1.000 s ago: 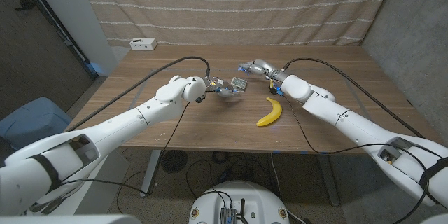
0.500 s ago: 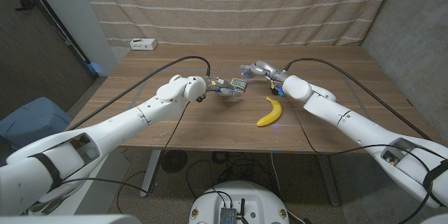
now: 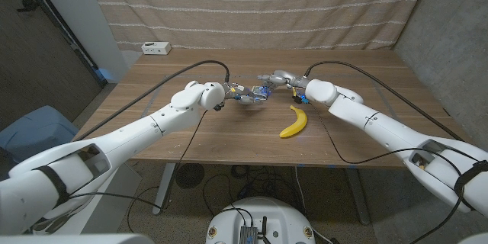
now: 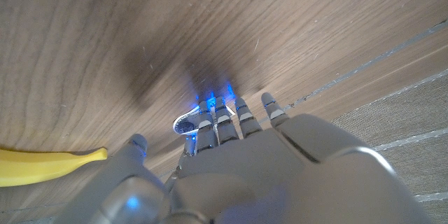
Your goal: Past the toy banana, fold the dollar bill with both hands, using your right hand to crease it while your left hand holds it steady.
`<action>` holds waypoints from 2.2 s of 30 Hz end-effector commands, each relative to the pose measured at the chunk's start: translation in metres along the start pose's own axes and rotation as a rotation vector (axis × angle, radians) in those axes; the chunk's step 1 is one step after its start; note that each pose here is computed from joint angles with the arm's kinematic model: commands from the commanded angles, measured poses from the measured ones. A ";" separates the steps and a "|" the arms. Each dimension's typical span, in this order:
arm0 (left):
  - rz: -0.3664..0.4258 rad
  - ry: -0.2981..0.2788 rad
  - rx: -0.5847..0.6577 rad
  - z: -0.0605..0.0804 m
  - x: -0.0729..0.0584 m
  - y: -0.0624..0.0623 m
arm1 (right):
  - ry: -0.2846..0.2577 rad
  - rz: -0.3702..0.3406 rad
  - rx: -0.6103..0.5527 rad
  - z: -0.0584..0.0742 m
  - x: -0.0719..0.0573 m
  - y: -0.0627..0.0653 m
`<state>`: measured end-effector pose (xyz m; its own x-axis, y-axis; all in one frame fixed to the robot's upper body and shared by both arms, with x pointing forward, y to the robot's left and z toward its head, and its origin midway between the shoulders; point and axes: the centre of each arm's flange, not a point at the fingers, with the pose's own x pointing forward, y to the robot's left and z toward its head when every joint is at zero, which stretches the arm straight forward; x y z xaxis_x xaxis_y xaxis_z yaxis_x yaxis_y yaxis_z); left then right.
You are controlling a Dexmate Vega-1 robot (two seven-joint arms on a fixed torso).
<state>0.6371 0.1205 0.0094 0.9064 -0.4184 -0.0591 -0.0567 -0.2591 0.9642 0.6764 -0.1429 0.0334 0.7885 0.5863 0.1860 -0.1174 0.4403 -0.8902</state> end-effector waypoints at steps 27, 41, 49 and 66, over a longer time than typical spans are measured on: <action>0.552 -0.038 0.049 0.002 -0.046 0.004 | 0.039 0.109 -0.040 0.003 0.013 0.004; 0.640 -0.056 0.057 0.000 -0.051 0.003 | 0.039 0.105 -0.038 0.004 0.011 0.005; 0.784 -0.091 0.009 -0.002 -0.058 -0.001 | 0.037 0.105 -0.044 0.005 0.011 0.003; 0.422 0.015 0.021 -0.002 -0.037 0.006 | 0.063 0.128 -0.036 0.004 0.010 0.006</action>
<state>0.5933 0.1429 0.0162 0.6841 -0.5204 0.5111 -0.5881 0.0208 0.8085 0.6813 -0.1312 0.0327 0.7992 0.5984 0.0571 -0.1891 0.3404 -0.9211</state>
